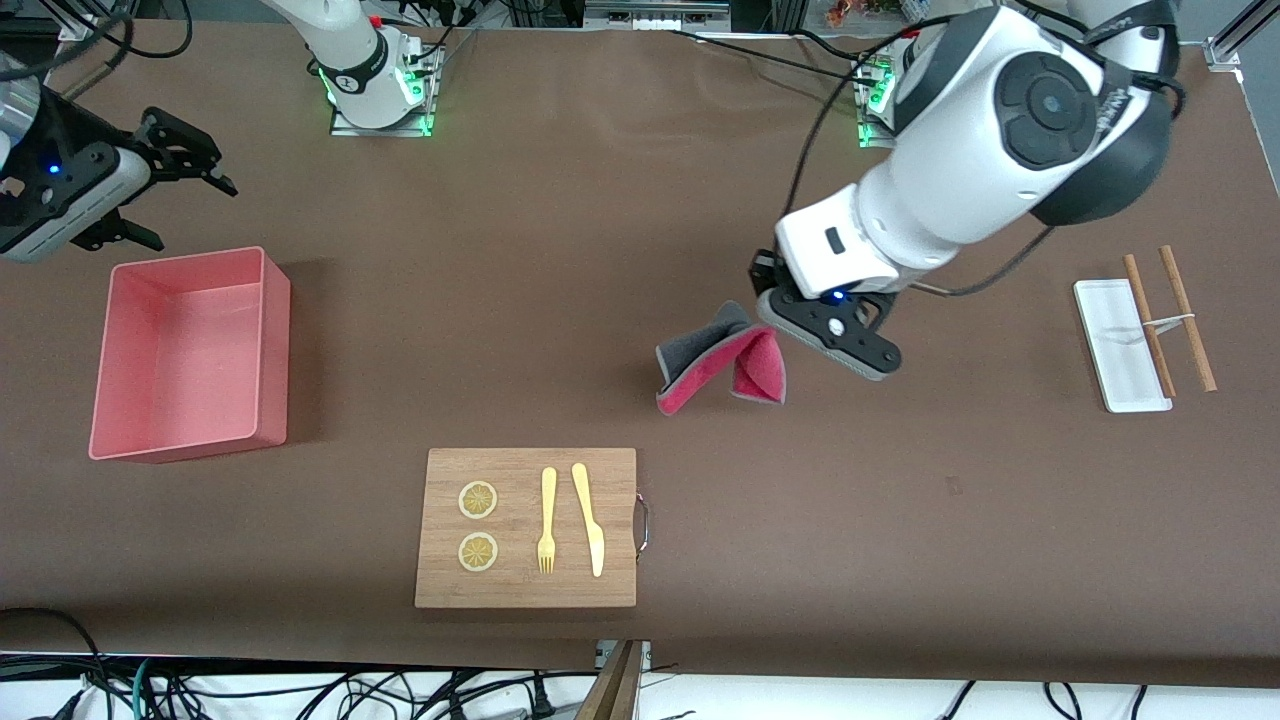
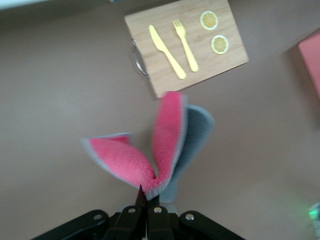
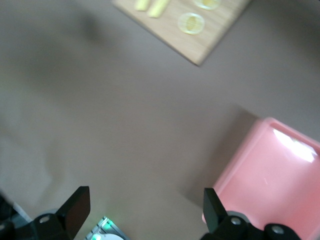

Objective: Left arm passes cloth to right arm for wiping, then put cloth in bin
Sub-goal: 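Carry the cloth toward the table middle while the right gripper reaches over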

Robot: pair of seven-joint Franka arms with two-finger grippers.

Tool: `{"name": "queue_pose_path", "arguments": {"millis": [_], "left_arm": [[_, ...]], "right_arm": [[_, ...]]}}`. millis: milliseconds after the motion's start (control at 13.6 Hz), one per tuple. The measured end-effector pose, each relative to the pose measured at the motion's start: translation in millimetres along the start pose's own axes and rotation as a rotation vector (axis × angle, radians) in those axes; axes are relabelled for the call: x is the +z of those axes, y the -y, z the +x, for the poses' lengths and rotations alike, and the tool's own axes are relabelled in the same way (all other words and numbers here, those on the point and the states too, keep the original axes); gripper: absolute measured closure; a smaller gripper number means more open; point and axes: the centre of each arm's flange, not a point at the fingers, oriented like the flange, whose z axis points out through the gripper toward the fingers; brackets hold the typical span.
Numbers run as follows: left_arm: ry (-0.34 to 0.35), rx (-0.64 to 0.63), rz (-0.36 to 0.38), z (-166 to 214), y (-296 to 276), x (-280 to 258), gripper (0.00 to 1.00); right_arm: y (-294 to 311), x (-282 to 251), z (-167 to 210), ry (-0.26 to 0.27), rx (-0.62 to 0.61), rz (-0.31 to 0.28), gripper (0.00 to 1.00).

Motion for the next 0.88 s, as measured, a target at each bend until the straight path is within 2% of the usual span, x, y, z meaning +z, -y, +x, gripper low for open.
{"name": "queue_pose_path", "arguments": {"millis": [147,295,442,590,737,885], "left_arm": [[0.023,-0.068,-0.050,-5.2,-25.5,9.3,0.98],[0.038,-0.081,-0.105,-8.2,-47.4,18.5,0.98],[0.043,-0.076,-0.139,-11.3,-65.1,24.4,0.98],[0.048,-0.063,-0.151,-14.8,-78.0,28.0,0.98],[0.053,-0.058,-0.151,-15.8,-82.3,32.0,0.98],[0.055,-0.061,-0.149,-14.8,-80.7,34.2,0.98]], "right_arm": [[-39.5,19.3,-27.8,-0.029,-0.165,0.095,0.00],[-78.0,54.0,-57.4,-0.044,-0.292,0.175,0.00],[-96.1,82.4,-74.8,-0.092,-0.405,0.249,0.00],[-99.1,109.8,-80.2,-0.196,-0.523,0.331,0.00],[-98.9,156.7,-82.6,-0.326,-0.641,0.434,0.00],[-99.8,207.5,-83.7,-0.458,-0.720,0.513,0.00]]}}
